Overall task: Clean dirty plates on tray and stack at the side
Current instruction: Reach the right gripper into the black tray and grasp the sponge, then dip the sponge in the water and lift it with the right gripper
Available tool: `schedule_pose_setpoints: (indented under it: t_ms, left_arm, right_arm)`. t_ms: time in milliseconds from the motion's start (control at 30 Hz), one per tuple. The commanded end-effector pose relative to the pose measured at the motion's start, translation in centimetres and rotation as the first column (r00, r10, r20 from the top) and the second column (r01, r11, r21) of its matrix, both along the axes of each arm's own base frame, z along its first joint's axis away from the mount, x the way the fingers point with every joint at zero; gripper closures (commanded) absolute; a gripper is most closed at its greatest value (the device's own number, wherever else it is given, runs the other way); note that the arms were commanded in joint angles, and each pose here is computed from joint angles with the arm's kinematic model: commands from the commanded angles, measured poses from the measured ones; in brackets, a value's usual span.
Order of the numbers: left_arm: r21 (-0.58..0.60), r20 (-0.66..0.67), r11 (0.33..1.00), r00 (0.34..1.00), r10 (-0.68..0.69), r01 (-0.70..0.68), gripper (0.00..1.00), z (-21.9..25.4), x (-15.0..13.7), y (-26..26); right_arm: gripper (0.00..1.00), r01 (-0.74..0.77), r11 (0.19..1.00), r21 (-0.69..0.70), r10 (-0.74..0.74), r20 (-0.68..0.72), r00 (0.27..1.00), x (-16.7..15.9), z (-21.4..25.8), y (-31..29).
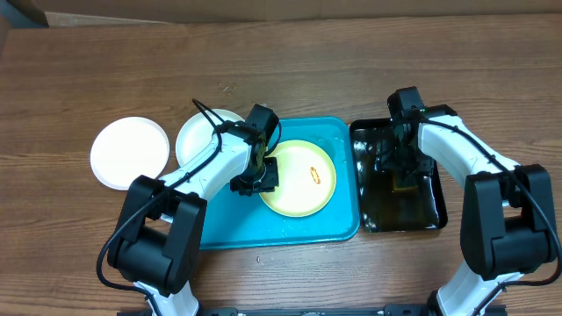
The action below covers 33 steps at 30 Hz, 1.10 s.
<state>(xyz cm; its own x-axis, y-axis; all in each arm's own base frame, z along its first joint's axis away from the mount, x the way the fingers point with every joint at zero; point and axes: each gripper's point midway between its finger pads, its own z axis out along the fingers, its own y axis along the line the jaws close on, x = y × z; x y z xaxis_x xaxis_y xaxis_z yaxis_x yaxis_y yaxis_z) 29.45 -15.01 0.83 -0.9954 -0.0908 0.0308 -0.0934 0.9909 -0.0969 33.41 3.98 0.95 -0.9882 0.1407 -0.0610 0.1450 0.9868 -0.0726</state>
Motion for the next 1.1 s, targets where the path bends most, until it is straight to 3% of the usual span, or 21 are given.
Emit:
schedule_pose_setpoints:
  t_ms: [0, 167, 267, 533, 1067]
  left_arm:
    - [0.007, -0.001, 1.0, 1.0, -0.026, 0.026, 0.67, -0.2, 0.1, -0.2]
    - [0.005, -0.001, 1.0, 1.0, -0.025, 0.025, 0.71, -0.2, 0.1, -0.2]
    - [0.004, -0.001, 1.0, 1.0, -0.026, 0.026, 0.72, -0.2, 0.1, -0.2]
    - [0.005, -0.002, 1.0, 1.0, -0.025, 0.025, 0.62, -0.2, 0.1, -0.2]
    - [-0.012, 0.029, 1.0, 0.999, -0.016, 0.017, 0.6, 0.9, 0.5, -0.4]
  right_arm:
    - [0.37, 0.003, 1.0, 0.007, -0.003, 0.018, 1.0, -0.1, 0.1, 0.0]
    - [0.95, 0.003, 1.0, 0.005, -0.003, 0.009, 1.0, -0.6, -0.4, -0.1]
    - [0.96, 0.002, 1.0, 0.007, -0.003, 0.014, 1.0, -0.2, 0.3, 0.0]
    - [0.96, 0.004, 1.0, -0.011, -0.003, 0.024, 1.0, 1.5, 4.1, -0.1]
    - [0.96, 0.003, 1.0, -0.007, -0.003, 0.045, 0.999, 2.0, 4.1, 0.0]
